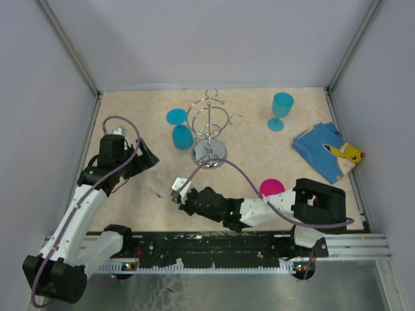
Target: Take the wine glass off the wine glass rack
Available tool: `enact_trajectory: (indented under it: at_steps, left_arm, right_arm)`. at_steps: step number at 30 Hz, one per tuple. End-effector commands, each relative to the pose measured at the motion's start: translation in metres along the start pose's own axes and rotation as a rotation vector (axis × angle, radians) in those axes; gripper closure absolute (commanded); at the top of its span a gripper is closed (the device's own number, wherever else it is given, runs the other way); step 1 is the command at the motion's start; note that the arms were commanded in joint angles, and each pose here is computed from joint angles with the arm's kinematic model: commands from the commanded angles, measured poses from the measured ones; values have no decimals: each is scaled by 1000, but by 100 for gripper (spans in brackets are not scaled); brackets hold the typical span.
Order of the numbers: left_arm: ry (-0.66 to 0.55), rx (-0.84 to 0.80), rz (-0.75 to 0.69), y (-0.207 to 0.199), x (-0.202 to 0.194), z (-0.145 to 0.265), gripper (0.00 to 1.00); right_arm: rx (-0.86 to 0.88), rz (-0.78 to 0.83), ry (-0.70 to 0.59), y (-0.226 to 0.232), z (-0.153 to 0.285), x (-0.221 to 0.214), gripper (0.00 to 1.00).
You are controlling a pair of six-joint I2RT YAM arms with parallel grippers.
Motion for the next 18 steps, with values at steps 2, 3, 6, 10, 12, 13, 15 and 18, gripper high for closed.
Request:
enact_trajectory:
  at_steps: [2,3,6,10,12,13,15,18]
  left_arm:
    - [-8,33,-16,3,2,-1,7]
    - [-1,31,-16,3,1,-2,7]
    - [33,7,-7,2,-3,-6,8]
    - [69,-14,5,-1,-4,-7,9]
    - [74,-31,9,-4,-3,-6,9]
    - [75,-40,11,-5,-2,-6,10]
    - [68,-54,13,-7,0,-3,10]
    - [69,-64,25,-9,0,-2,11]
  right_arm:
    - [-8,-18,-261,13,2,61,100]
    - [-12,-15,-263,13,2,62,100]
    - [-32,-6,-262,12,-1,60,100]
    - [-47,25,-289,12,-7,66,100]
    - [-76,31,-291,11,-11,68,99]
    - [-89,38,-292,10,-14,69,98]
    - [-111,49,-297,9,-18,68,95]
    - [-134,47,-310,8,-22,69,90]
Point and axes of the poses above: each gripper's point midway between its finger pads, its own z axis back along the fingers, its own y axis along the line the jaws close on, x = y × z, the point moved 9 cm from there along z, back along the fingers, and after that the axes turned 8 degrees about -z, right-handed, at the moved point
